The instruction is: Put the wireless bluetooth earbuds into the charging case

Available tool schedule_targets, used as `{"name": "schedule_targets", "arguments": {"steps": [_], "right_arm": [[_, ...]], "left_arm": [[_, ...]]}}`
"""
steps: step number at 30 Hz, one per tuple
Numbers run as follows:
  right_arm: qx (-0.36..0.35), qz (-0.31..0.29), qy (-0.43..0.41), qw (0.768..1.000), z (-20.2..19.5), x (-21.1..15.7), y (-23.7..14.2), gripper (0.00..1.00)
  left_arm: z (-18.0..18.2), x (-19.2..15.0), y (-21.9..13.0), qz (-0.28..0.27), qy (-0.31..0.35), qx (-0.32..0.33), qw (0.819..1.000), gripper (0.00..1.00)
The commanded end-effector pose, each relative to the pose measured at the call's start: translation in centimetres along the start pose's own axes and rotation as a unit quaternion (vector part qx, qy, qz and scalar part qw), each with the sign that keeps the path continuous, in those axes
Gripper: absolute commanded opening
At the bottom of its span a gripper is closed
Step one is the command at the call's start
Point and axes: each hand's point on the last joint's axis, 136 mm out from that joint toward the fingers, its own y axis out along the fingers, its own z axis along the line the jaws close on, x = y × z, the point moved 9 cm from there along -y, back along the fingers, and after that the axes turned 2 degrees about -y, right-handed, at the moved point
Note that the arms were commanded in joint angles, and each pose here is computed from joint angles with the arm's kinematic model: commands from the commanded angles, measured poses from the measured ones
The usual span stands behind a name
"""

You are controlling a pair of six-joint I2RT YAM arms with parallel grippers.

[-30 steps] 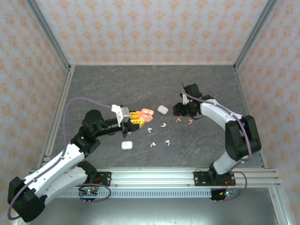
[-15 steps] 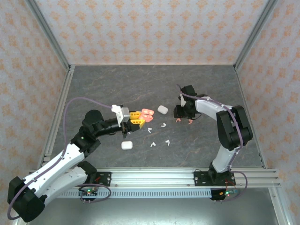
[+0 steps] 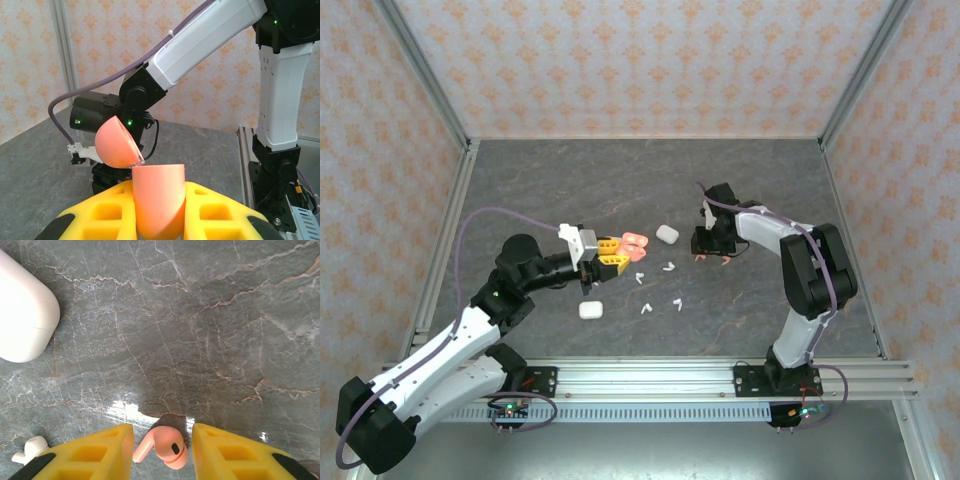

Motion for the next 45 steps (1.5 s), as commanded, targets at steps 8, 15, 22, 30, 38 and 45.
{"name": "schedule_targets", "arguments": {"steps": [8, 15, 22, 30, 38, 45], "right_arm": [[-0.001, 0.037, 0.014, 0.999, -0.4, -0.6, 1.2, 0.30], [0.003, 0.032, 0.012, 0.999, -0.3, -0.6, 1.1, 0.21], [0.028, -0.037, -0.009, 0.999, 0.5, -0.3, -1.7, 0.19], [0.089, -0.195, -0.098, 0.972, 3.9, -1.4, -9.9, 0.18], [0.164, -0.361, -0.194, 0.897, 7.5, -4.7, -18.6, 0.18], [0.222, -0.416, -0.279, 0.836, 10.7, -7.2, -23.2, 0.18]], "left_arm": [[-0.3, 1.4, -0.1, -0.013, 0.022, 0.004, 1.000, 0.00], [-0.3, 1.3, -0.1, -0.012, 0.020, 0.005, 1.000, 0.00], [-0.2, 1.2, 0.0, -0.012, 0.013, 0.009, 1.000, 0.00], [0.7, 0.8, 1.0, -0.034, -0.021, 0.010, 0.999, 0.00], [1.4, 0.5, 2.1, -0.056, -0.039, 0.003, 0.998, 0.00], [1.7, 0.7, 2.8, -0.063, -0.048, -0.012, 0.997, 0.00]]}}
